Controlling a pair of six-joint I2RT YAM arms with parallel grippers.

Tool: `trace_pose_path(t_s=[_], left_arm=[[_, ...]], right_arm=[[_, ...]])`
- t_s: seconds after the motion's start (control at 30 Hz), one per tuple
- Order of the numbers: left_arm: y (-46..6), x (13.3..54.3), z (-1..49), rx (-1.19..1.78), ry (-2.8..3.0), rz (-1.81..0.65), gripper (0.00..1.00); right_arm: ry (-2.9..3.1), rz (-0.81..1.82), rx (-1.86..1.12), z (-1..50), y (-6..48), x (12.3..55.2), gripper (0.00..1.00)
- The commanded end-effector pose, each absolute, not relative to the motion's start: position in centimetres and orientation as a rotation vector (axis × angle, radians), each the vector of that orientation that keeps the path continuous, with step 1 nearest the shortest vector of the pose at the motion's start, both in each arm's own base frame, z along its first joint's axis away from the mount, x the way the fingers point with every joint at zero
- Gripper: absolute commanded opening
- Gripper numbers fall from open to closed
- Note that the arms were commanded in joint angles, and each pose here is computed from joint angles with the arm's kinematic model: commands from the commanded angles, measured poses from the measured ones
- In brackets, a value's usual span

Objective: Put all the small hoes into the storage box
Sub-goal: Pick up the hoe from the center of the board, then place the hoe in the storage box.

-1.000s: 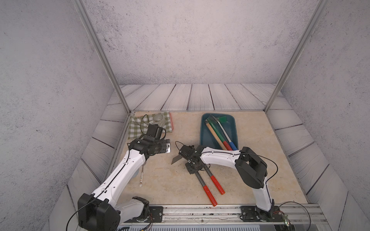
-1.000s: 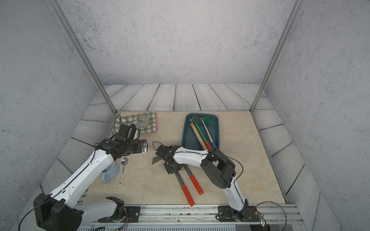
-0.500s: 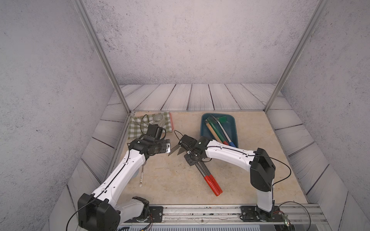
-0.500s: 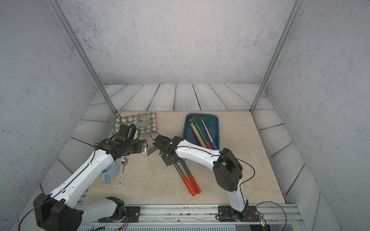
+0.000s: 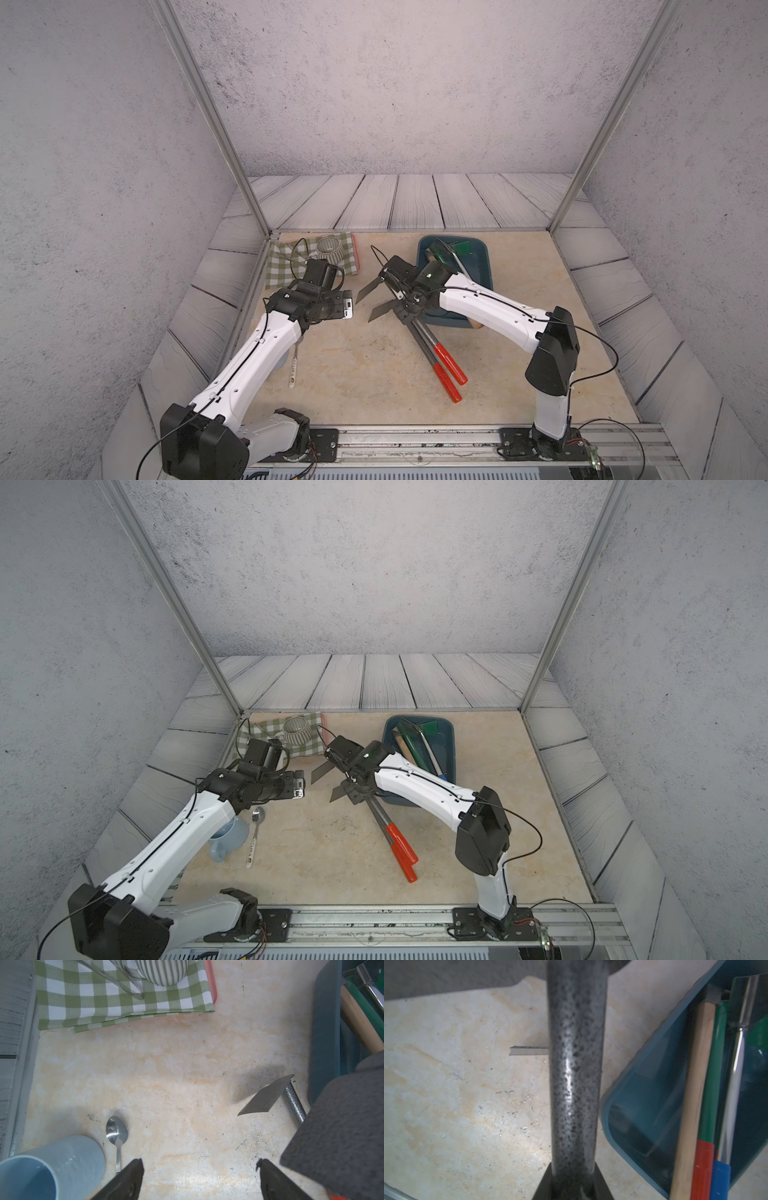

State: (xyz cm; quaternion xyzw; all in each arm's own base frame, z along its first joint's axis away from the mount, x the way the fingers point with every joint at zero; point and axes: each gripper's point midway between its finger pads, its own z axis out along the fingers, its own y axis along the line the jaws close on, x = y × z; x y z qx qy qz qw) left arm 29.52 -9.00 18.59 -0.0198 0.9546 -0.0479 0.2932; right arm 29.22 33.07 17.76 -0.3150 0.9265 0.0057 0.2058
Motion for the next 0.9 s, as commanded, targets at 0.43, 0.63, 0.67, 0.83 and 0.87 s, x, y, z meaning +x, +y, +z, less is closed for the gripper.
trace_pose_path(t_s=[0.43,0.63,0.67,0.83,0.87], left_arm=[[-8.8,29.4,19.4,-0.047,2.533,-0.129,0.89],[-8.8,29.1,19.1,-0.041,2.543,-0.128,0.90],[-8.8,29.0,19.1,-0.040,2.542,-0.128,0.89],[-8.9,28.9,18.9,-0.040,2.547,-0.141,0.89],[-9.0,28.9,18.9,-0.039,2.547,-0.147,0.90]], right_arm=[[2.552,-0.006,-0.679,23.2,25.4,37.3,0.00],[2.596,-0.005,-0.546,22.9,22.2,40.8,0.00],[2.596,-0.014,-0.537,22.8,22.0,41.3,0.00],[2.617,-0.026,-0.485,22.3,20.8,43.5,0.00],[2.622,-0.033,-0.476,22.2,20.6,43.9,0.00]])
